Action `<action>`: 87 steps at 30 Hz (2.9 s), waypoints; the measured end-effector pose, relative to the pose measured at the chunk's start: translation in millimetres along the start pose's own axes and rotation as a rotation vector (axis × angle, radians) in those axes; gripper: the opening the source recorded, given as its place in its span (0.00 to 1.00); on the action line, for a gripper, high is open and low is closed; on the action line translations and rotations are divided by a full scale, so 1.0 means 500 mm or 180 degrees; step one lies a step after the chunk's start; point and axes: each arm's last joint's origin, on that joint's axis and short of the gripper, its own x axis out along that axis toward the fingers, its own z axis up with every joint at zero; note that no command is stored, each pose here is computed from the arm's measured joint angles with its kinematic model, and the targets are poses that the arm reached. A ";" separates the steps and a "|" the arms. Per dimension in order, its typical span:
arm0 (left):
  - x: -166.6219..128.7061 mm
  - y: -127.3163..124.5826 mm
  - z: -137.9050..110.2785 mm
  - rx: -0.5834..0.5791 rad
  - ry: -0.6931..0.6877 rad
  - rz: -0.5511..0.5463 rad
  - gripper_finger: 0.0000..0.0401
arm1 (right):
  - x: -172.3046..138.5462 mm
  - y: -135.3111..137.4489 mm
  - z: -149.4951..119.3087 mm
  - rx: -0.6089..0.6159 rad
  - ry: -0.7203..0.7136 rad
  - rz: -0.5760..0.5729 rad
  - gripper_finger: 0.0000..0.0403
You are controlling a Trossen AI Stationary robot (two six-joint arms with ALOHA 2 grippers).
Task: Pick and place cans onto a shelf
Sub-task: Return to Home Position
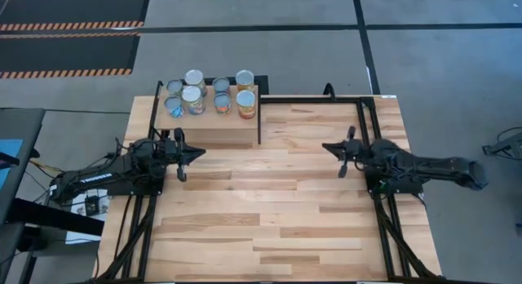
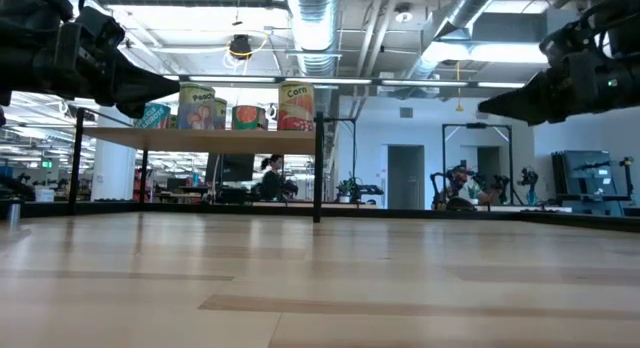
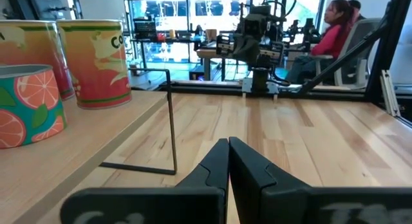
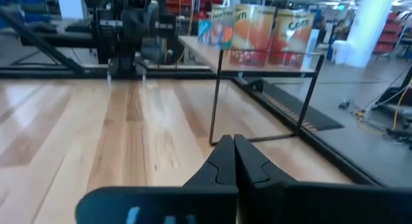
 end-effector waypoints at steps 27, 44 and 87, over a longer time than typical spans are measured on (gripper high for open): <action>0.000 0.000 -0.006 -0.0077 0.0083 0.0012 0.00 | -0.019 -0.016 -0.002 0.0212 -0.0045 -0.0304 0.11; 0.000 0.002 -0.006 -0.0088 0.0093 0.0114 0.00 | -0.019 -0.016 -0.004 0.0217 -0.0023 -0.0306 0.12; 0.000 0.002 -0.006 -0.0095 0.0093 0.0115 0.00 | -0.019 -0.016 -0.004 0.0209 -0.0020 -0.0307 0.12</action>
